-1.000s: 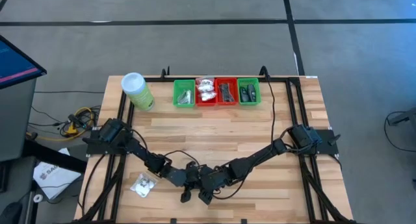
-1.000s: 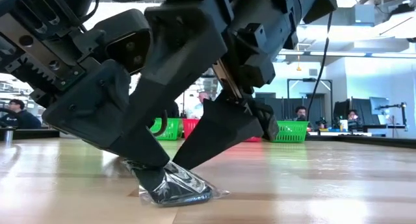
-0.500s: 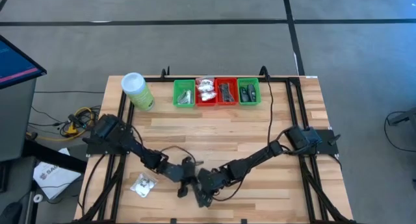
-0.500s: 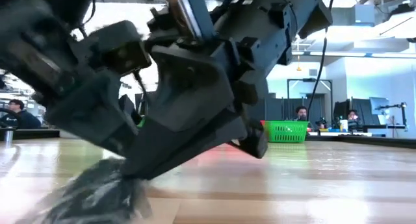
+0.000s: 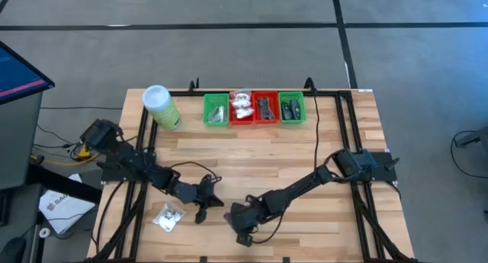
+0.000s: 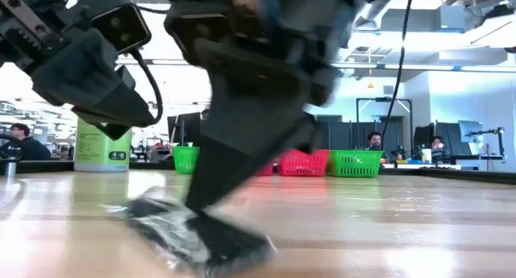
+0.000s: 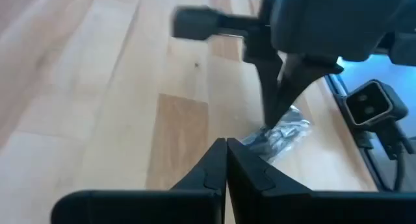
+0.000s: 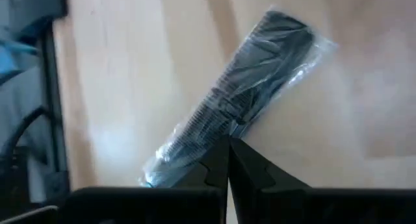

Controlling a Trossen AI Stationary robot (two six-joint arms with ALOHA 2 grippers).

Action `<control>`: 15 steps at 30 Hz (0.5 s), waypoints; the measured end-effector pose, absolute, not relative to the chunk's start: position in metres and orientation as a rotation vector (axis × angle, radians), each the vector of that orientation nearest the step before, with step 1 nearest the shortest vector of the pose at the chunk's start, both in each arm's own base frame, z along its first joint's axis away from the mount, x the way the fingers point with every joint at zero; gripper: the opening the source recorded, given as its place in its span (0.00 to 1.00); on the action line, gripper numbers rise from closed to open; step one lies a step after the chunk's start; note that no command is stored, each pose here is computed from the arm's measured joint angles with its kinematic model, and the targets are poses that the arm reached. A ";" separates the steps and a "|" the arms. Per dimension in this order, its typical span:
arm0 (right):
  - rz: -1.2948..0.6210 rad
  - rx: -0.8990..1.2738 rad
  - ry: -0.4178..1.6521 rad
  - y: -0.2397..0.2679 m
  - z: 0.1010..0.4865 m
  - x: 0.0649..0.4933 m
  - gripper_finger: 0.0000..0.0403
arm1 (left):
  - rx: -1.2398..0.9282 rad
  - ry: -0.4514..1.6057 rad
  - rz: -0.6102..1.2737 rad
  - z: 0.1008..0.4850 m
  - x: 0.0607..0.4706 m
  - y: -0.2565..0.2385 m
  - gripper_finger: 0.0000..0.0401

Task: Pick & Place Travel size toiletries
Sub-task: Put the black comb into the right red bin

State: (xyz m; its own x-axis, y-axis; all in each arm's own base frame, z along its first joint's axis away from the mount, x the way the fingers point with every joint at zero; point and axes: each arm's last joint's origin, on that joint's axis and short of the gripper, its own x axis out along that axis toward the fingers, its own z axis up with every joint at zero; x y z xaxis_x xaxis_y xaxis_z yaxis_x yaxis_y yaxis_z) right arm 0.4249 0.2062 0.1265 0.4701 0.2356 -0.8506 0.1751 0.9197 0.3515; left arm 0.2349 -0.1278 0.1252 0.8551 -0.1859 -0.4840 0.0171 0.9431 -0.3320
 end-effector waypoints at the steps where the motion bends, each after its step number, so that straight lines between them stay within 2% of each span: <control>1: 0.036 0.402 1.085 0.205 0.132 0.428 0.00 | -0.336 0.539 -0.111 0.125 0.234 -0.129 0.00; 6: 0.010 0.338 1.085 0.197 0.163 0.435 0.00 | -0.351 0.560 -0.107 0.119 0.230 -0.132 0.00; 15: -0.031 0.289 1.160 0.190 0.170 0.433 0.00 | -0.347 0.568 -0.118 0.116 0.227 -0.138 0.00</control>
State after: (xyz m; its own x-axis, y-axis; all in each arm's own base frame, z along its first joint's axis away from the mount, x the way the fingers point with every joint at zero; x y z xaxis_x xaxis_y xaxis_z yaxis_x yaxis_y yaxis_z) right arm 0.4326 0.1898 0.1698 0.4031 0.1243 -0.9067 0.1726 0.9626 0.2087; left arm 0.2273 -0.1380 0.1164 0.8380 -0.2037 -0.5062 0.0138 0.9353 -0.3535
